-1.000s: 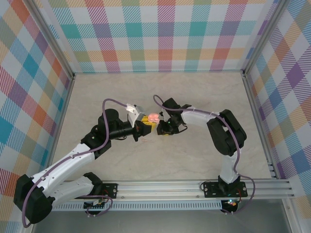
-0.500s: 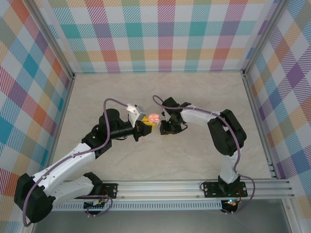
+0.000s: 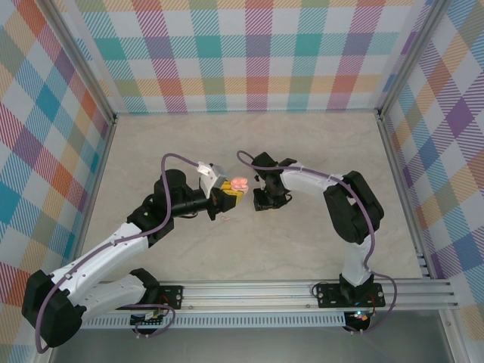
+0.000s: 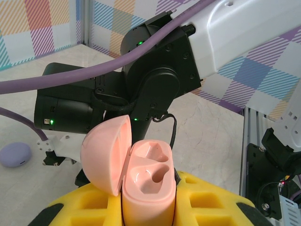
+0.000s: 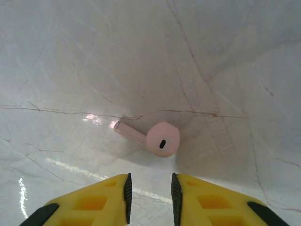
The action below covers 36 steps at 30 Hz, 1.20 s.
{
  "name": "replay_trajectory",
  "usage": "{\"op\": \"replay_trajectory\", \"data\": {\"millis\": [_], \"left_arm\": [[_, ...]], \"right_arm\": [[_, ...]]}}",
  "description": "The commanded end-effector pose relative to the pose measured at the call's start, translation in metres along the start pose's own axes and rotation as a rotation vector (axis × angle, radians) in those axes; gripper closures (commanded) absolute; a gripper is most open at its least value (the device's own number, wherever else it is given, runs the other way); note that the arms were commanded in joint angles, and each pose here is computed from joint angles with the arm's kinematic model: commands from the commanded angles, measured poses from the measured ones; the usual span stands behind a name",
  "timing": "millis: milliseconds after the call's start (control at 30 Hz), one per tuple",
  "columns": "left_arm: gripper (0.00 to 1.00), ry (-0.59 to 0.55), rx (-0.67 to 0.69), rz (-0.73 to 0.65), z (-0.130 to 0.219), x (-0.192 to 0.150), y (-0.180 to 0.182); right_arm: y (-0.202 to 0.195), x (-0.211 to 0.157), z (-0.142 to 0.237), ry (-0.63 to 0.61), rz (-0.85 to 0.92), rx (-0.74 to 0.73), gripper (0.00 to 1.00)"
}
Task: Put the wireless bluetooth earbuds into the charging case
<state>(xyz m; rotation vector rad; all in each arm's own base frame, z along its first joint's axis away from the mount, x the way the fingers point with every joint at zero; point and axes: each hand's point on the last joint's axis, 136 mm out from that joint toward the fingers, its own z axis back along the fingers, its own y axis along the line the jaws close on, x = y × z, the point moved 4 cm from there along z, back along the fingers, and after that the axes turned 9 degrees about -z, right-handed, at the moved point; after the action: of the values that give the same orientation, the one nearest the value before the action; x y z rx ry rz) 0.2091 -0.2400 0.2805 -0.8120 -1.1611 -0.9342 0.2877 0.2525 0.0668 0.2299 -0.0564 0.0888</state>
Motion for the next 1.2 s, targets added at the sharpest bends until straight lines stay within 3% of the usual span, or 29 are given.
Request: {"op": "replay_trajectory", "data": {"millis": [0,200,400,1167], "left_arm": [[0.86,-0.010,-0.003,0.004,-0.001,0.002,-0.003],[0.86,-0.006,0.000,0.003,0.000,0.002,-0.003],[0.86,-0.003,0.004,0.002,0.000,0.001,-0.003],[0.86,-0.003,0.007,-0.004,0.003,0.000,-0.004]], "right_arm": [[0.009,0.004,0.010,-0.017,0.009,0.025,0.72],[0.008,0.012,0.006,-0.027,-0.017,-0.006,0.84],[0.003,0.018,0.003,-0.028,-0.023,-0.077,0.89],[-0.003,0.009,0.020,-0.076,-0.041,-0.066,0.85]]}}
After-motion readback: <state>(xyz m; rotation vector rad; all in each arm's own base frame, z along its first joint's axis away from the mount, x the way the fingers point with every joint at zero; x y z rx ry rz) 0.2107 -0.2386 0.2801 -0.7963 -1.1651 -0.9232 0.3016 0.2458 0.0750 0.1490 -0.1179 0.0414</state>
